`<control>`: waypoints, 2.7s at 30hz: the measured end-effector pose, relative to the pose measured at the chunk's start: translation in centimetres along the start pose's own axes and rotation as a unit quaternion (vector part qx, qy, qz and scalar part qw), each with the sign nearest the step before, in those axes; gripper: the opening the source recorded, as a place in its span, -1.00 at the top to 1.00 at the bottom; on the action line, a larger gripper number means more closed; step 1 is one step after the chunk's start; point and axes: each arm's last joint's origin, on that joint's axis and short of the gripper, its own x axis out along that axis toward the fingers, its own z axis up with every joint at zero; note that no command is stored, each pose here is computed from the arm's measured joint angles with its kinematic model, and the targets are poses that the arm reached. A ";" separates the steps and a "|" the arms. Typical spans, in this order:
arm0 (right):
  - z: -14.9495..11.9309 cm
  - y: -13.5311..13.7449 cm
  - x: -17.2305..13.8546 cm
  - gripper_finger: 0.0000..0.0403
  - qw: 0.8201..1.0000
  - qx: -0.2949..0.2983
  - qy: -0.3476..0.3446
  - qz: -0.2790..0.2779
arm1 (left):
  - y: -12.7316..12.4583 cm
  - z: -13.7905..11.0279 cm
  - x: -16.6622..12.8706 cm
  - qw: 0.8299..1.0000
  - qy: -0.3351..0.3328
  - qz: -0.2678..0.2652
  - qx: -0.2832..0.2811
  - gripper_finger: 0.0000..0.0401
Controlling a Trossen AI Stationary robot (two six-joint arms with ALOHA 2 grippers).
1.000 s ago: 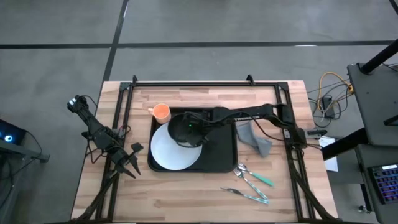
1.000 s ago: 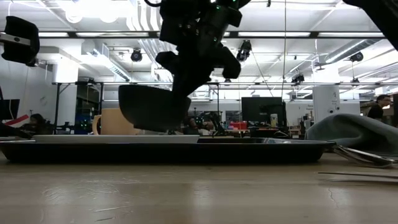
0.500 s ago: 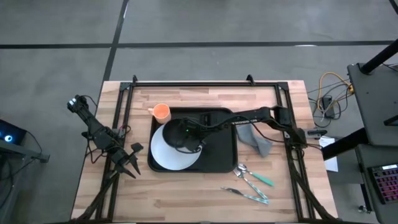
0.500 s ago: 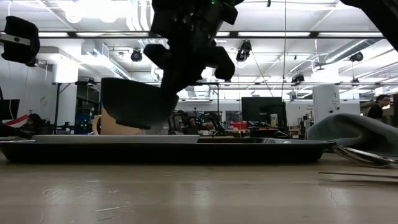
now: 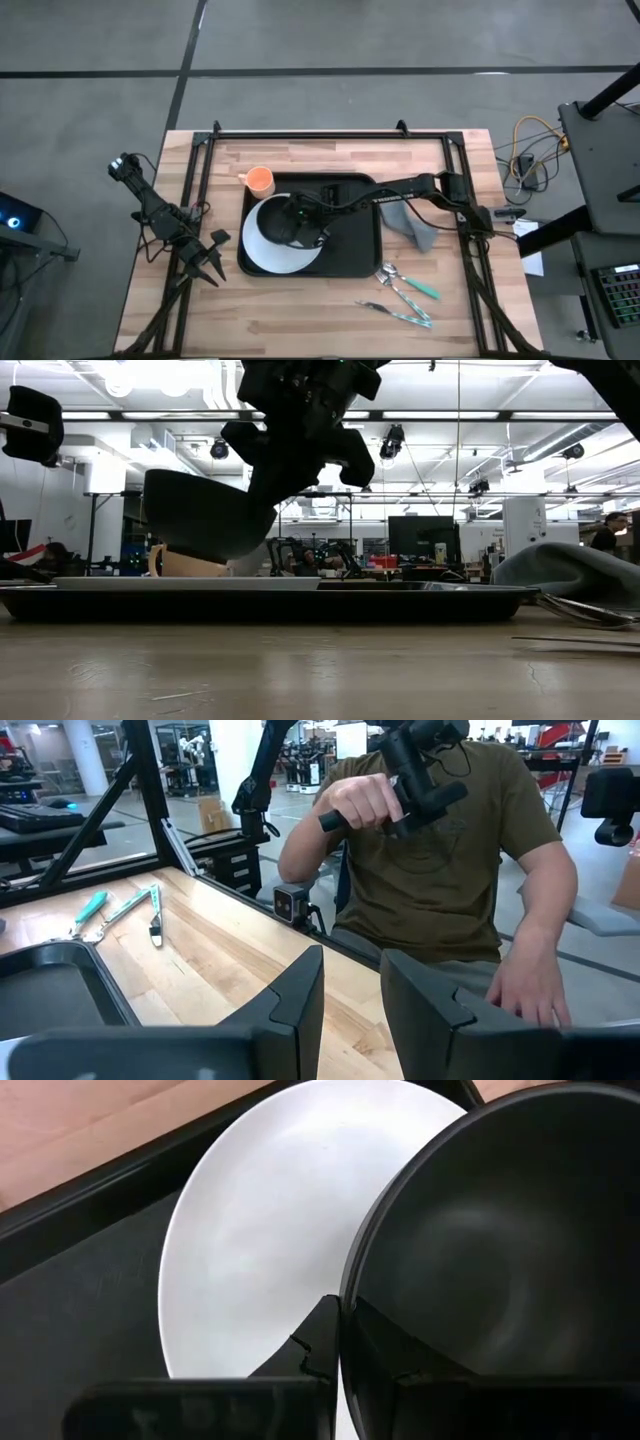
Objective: Set up tray
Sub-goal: Put the bowl on top of the plate in the serving tray
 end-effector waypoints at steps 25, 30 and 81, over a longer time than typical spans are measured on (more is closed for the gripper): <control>-0.3 -1.0 4.5 0.96 0.999 0.015 0.030 0.037 | 0.0 0.0 0.0 1.000 0.000 0.000 0.000 0.58; -0.3 -1.3 5.2 0.96 0.997 0.017 0.048 0.061 | 0.0 0.0 0.0 1.000 0.000 0.000 0.000 0.58; 1.0 -1.3 2.8 0.96 0.991 0.065 0.072 0.097 | 0.0 0.0 0.0 1.000 0.001 0.000 0.000 0.58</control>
